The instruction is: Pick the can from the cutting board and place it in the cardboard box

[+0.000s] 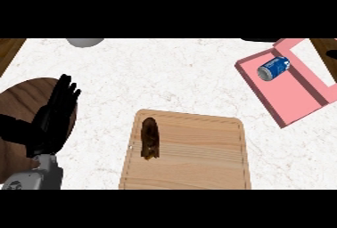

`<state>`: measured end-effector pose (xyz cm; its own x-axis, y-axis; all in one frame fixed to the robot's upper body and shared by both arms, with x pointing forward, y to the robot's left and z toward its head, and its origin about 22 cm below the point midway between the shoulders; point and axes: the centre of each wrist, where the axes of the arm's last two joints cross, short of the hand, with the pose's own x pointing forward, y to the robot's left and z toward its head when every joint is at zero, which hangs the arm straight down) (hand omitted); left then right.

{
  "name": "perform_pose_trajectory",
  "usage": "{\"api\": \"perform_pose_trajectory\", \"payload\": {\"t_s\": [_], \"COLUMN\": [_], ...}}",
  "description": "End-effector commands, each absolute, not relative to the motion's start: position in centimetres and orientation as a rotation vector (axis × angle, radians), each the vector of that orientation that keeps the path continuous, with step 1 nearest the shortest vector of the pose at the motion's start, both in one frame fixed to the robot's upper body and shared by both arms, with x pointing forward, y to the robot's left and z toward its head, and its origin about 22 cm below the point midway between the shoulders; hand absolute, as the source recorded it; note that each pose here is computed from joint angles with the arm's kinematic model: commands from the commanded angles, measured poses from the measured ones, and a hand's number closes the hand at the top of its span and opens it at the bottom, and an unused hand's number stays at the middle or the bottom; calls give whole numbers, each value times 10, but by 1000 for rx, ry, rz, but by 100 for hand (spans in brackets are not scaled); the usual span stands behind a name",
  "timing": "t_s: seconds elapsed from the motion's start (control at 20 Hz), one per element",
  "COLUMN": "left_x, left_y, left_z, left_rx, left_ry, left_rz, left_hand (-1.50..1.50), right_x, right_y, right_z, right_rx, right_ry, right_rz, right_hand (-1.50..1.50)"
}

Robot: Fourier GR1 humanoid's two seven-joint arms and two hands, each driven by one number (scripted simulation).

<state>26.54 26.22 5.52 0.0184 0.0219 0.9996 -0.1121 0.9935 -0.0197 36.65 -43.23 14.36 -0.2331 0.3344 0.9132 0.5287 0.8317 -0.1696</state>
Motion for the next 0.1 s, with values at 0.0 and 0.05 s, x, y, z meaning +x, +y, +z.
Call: {"api": "perform_pose_trajectory", "payload": {"t_s": [0.0, 0.05], "left_x": [267, 252], "left_y": [255, 261], "left_z": [45, 67], "left_rx": [76, 68], "left_ry": [-1533, -1546], "left_rz": [105, 99], "left_hand": [0, 0], "right_x": [352, 355], "right_y": [-451, -449], "right_z": [138, 142], "right_rx": [-636, -666], "right_ry": [-1836, -1845], "right_rz": [-243, -253], "right_hand": [-150, -150]}}
